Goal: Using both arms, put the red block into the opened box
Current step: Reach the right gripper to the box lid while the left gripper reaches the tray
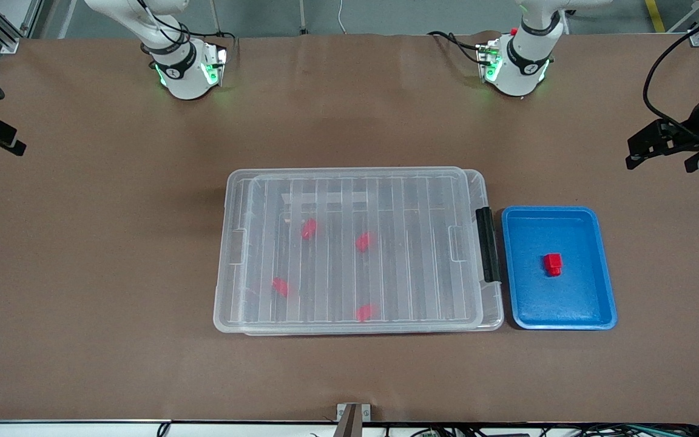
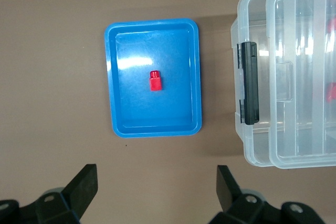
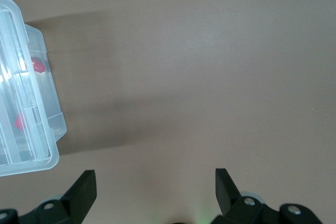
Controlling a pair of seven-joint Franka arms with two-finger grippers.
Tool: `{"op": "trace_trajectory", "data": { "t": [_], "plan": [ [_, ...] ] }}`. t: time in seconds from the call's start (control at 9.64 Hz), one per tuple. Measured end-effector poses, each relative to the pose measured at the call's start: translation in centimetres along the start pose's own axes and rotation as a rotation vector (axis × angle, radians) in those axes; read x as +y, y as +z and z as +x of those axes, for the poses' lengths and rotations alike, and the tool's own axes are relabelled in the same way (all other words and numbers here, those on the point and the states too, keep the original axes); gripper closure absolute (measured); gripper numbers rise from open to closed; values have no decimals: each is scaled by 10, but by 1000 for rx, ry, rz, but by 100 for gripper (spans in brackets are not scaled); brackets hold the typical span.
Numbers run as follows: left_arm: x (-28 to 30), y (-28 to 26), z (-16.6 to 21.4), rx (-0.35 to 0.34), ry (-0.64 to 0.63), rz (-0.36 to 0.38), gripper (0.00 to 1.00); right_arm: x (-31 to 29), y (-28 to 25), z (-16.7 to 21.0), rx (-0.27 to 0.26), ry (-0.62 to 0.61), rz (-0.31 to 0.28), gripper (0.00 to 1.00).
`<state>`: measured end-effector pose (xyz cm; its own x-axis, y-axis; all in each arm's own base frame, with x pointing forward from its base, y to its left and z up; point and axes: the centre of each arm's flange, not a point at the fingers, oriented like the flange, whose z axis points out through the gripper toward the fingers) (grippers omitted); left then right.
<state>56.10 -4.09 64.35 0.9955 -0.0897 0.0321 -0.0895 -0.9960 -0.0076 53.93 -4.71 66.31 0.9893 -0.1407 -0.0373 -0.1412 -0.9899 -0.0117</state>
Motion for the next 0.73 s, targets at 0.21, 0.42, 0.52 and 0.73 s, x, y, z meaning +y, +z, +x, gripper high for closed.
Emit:
{"op": "trace_trajectory", "data": {
  "t": [0.21, 0.42, 0.52, 0.73],
  "plan": [
    [0, 0, 0, 0, 0, 0, 0, 0, 0, 0, 0, 0, 0, 0],
    [0, 0, 0, 0, 0, 0, 0, -3, 2, 1, -4, -7, 2, 0],
    [0, 0, 0, 0, -1, 0, 0, -21, 12, 9, -7, -37, 2, 0],
    [-1, 0, 0, 1, -1, 0, 0, -116, 74, 47, 9, -103, -7, 0]
  ]
}}
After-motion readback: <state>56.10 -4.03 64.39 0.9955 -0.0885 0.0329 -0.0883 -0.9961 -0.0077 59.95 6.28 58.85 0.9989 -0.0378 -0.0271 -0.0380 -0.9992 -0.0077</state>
